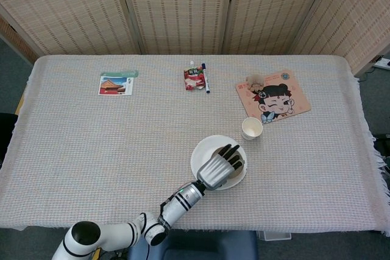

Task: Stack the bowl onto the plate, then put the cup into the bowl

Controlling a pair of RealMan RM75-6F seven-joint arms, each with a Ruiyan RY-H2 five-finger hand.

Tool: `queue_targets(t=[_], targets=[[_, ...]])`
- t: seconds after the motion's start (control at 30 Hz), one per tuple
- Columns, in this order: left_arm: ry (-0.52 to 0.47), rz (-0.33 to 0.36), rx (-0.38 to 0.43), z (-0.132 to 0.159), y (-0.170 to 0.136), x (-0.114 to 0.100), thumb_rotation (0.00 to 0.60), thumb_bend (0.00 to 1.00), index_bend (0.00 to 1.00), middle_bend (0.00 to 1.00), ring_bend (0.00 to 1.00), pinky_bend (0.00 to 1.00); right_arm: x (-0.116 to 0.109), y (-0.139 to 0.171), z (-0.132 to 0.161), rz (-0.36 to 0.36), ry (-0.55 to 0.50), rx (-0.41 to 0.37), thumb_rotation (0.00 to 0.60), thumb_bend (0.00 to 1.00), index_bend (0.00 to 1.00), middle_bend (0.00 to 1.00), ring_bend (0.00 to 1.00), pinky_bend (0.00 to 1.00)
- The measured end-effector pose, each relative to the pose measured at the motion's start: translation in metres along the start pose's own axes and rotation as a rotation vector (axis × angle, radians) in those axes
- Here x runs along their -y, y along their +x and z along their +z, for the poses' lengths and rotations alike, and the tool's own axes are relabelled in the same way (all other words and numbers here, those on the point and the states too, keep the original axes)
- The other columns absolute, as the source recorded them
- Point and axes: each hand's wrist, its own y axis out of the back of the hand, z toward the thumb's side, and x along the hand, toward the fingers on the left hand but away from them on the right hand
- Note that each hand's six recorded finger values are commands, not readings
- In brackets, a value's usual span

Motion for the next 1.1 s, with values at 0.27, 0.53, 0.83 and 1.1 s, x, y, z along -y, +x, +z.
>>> queue_targets(t=[0.27,0.53,0.83,1.1], targets=[[0.019,-0.008,-0.024,-0.004,-0.003,-0.006,0.600,0.22,0.00,0.17,0.00,0.15,0.002,-0.002,0.001,0.001,0.008,-0.001,0.600,0.07,0.00,0.00,0.00,0.00],[0.059,0.011,-0.039,-0.004,-0.014,-0.028,0.600,0.22,0.00,0.17,0.00,0.15,0.004,-0.001,0.003,0.002,0.019,-0.009,0.600,0.07,0.00,0.00,0.00,0.00],[0.104,0.045,-0.105,-0.014,-0.055,-0.071,0.600,0.22,0.00,0.17,0.00,0.15,0.008,0.001,0.008,0.005,0.049,-0.023,0.600,0.07,0.00,0.00,0.00,0.00],[0.151,0.061,-0.297,-0.067,-0.136,-0.118,0.600,0.22,0.00,0.16,0.00,0.15,0.016,0.005,0.016,0.002,0.100,-0.034,0.600,0.07,0.00,0.00,0.00,0.00]])
